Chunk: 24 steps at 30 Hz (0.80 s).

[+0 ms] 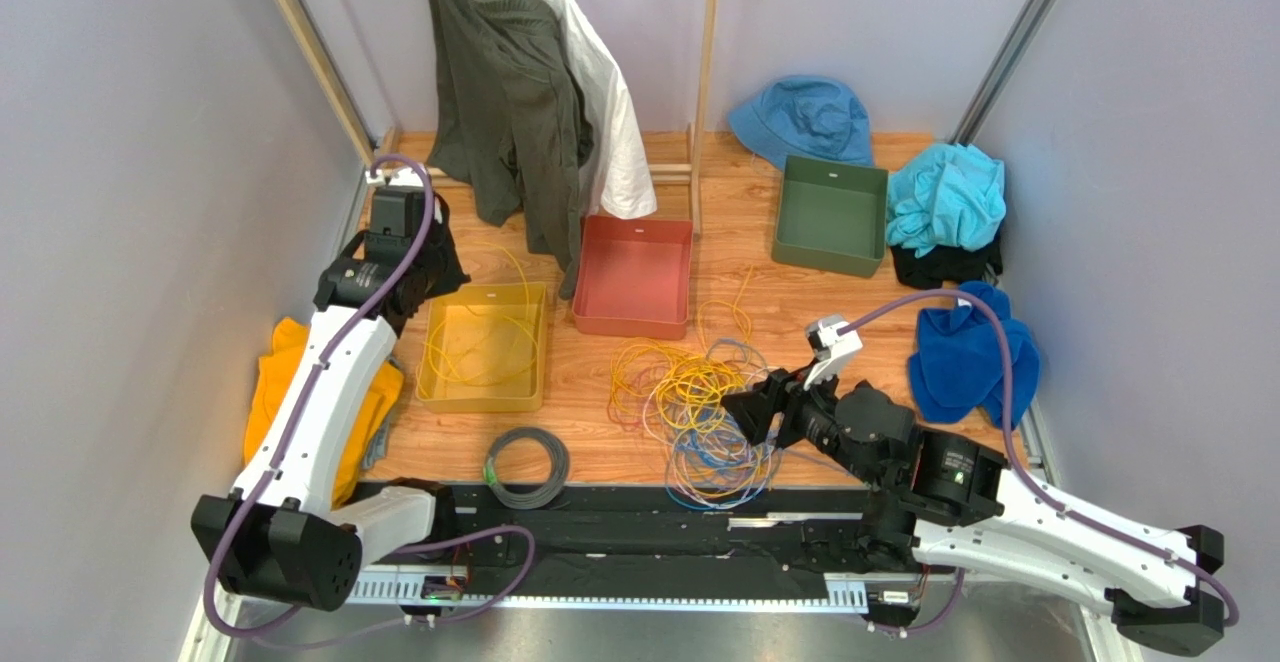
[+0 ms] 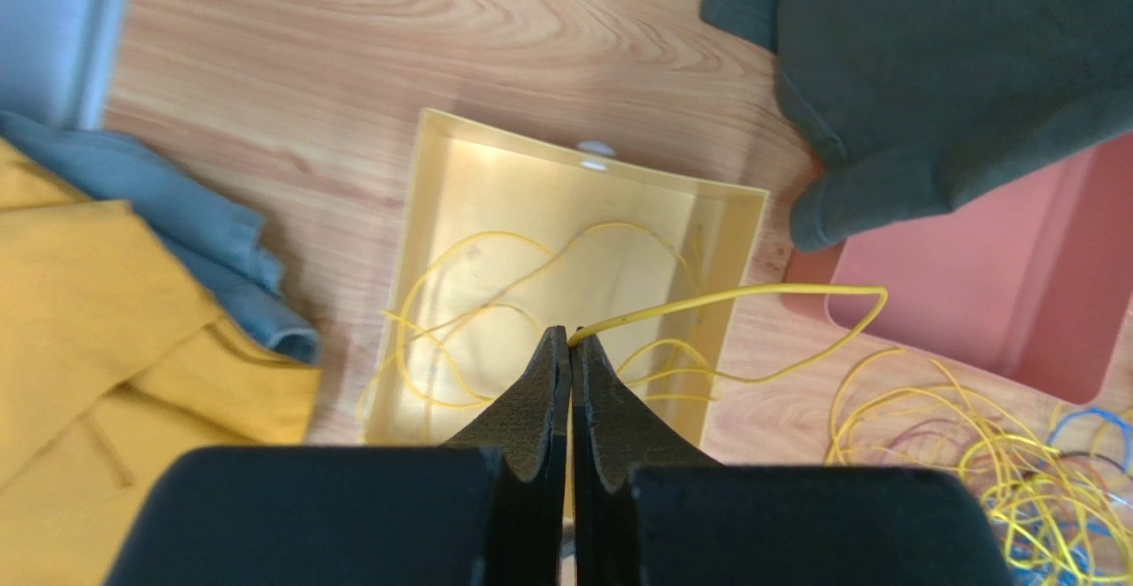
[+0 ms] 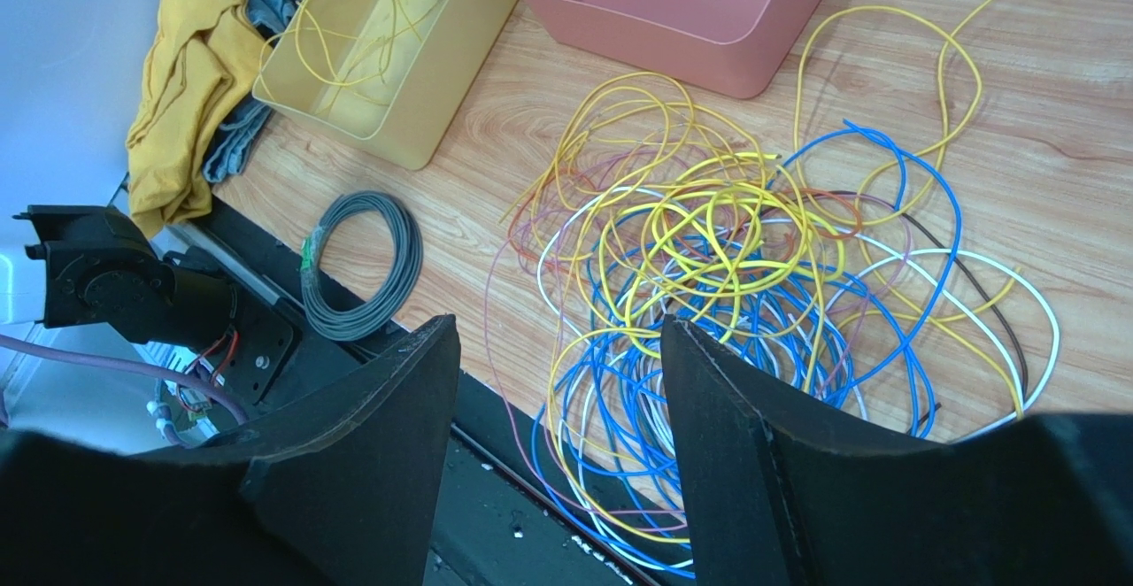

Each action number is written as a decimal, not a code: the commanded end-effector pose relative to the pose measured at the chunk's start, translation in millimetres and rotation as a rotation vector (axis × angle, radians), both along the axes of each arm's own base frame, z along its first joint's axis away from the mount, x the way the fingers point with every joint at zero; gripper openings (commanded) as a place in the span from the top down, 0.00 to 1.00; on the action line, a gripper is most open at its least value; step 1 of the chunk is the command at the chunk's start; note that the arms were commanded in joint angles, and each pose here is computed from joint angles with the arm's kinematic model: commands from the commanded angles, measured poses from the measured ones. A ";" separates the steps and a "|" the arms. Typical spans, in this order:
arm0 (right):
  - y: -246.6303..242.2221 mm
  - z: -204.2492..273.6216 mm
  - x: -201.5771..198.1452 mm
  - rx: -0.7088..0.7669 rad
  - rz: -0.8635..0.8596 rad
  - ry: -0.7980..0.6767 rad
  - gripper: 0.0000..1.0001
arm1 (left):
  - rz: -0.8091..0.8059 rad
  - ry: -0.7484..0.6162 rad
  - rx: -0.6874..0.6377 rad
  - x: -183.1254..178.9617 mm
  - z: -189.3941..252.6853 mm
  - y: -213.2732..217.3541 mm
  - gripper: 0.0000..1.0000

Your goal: Untangle the cables

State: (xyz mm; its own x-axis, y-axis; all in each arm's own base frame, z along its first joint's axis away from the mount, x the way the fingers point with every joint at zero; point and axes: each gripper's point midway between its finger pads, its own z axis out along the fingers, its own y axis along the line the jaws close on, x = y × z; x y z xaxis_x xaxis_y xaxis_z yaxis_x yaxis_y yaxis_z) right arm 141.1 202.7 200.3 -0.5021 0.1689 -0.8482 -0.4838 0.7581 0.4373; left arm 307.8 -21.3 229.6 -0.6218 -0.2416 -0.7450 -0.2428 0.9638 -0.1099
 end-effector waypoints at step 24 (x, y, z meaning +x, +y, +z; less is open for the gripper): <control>4.5 -1.1 -0.4 0.039 0.000 0.008 0.39 | 0.114 0.251 0.054 -9.8 -72.2 26.8 0.31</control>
State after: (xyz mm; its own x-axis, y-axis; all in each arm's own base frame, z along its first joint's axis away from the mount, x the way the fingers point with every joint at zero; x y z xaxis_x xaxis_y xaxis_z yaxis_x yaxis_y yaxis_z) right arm 141.5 204.8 193.3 -0.5105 0.1652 -0.8439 -0.4786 0.7608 0.4384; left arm 311.6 -16.9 160.0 -0.7402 -0.2731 -0.6145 -0.3072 0.9502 -0.0523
